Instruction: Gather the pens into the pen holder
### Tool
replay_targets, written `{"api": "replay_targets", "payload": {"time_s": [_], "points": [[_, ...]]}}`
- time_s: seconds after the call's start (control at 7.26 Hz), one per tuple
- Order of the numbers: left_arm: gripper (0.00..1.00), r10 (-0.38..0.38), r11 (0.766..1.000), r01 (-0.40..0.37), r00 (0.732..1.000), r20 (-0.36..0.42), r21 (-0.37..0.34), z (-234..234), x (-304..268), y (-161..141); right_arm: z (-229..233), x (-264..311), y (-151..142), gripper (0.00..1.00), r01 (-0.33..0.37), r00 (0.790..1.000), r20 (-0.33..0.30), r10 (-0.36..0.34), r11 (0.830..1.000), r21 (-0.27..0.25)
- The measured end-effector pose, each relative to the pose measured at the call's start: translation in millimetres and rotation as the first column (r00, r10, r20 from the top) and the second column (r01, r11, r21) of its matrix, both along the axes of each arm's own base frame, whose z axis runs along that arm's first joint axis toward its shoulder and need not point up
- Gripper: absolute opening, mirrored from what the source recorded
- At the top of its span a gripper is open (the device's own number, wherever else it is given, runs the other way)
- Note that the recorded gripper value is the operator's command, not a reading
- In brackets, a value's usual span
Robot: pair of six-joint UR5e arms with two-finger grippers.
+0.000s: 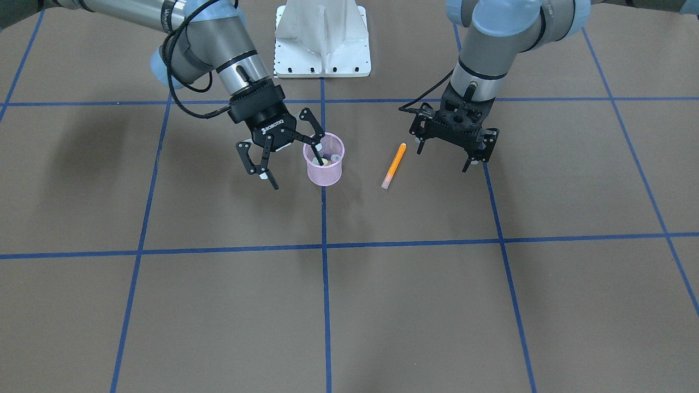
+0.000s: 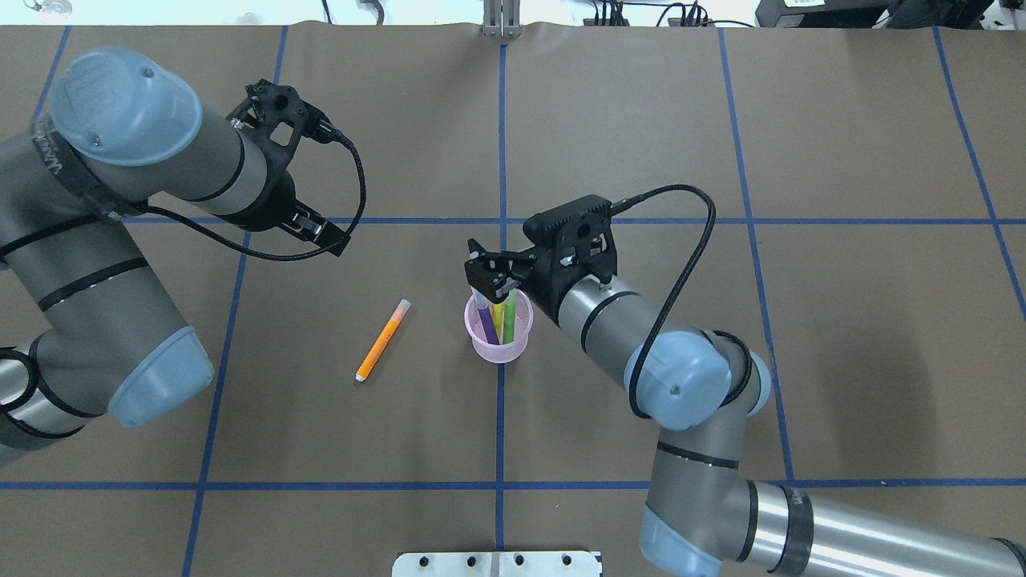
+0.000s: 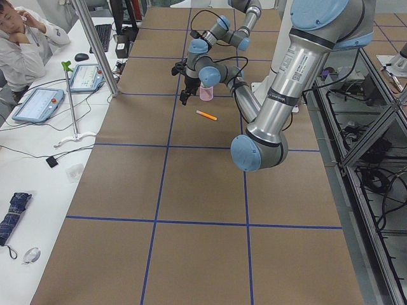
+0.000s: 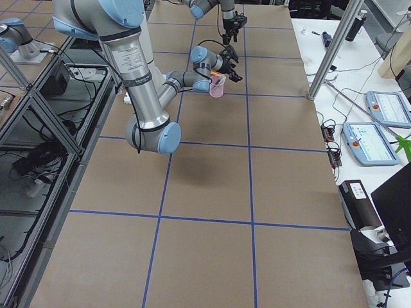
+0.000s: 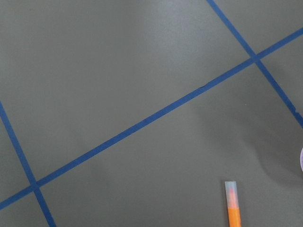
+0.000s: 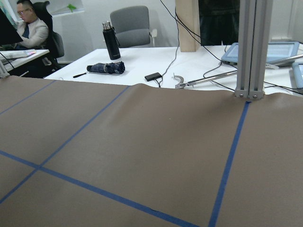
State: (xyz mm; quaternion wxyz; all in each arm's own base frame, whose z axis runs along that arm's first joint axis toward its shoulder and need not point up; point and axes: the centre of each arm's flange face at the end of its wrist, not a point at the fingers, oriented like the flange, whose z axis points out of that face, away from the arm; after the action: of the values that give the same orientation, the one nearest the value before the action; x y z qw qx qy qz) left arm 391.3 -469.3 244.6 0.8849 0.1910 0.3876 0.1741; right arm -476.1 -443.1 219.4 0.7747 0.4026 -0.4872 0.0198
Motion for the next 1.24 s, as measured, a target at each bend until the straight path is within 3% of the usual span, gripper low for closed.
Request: {"api": "replay_targets", "payload": {"time_s": [0.14, 0.28, 0.55, 0.69, 0.83, 1.1, 1.24], "points": [[1.00, -0.018, 0.999, 0.017, 0.999, -0.030, -0.033, 10.0, 21.1, 1.4, 17.1, 24.0, -27.2, 0.99, 0.039, 0.998, -0.037, -0.043, 0.995, -0.095], [1.00, -0.033, 0.997, 0.029, 0.998, -0.055, -0.066, 23.5, 44.6, 3.4, 36.2, 54.3, -55.7, 1.00, 0.072, 0.994, -0.069, -0.088, 0.975, -0.212], [1.00, -0.058, 0.993, 0.051, 0.996, -0.063, -0.110, 43.2, 79.2, 14.4, 70.4, 126.6, -103.9, 1.00, 0.104, 0.982, -0.103, -0.161, 0.904, -0.415], [0.99, -0.057, 0.991, 0.048, 0.996, -0.064, -0.128, 46.4, 93.3, 25.4, 89.4, 160.9, -117.0, 1.00, 0.119, 0.975, -0.113, -0.191, 0.880, -0.459], [0.96, -0.049, 0.990, 0.040, 0.997, -0.064, -0.137, 47.2, 102.7, 34.1, 109.0, 189.5, -123.5, 1.00, 0.133, 0.967, -0.132, -0.218, 0.874, -0.468], [0.68, -0.019, 0.990, 0.011, 0.998, -0.061, -0.141, 47.9, 119.9, 50.5, 134.0, 229.6, -130.2, 1.00, 0.161, 0.955, -0.150, -0.256, 0.872, -0.463], [0.62, -0.005, 0.990, -0.003, 0.998, -0.057, -0.141, 48.8, 127.4, 55.6, 143.4, 245.8, -132.1, 1.00, 0.174, 0.952, -0.147, -0.270, 0.867, -0.468]]}}
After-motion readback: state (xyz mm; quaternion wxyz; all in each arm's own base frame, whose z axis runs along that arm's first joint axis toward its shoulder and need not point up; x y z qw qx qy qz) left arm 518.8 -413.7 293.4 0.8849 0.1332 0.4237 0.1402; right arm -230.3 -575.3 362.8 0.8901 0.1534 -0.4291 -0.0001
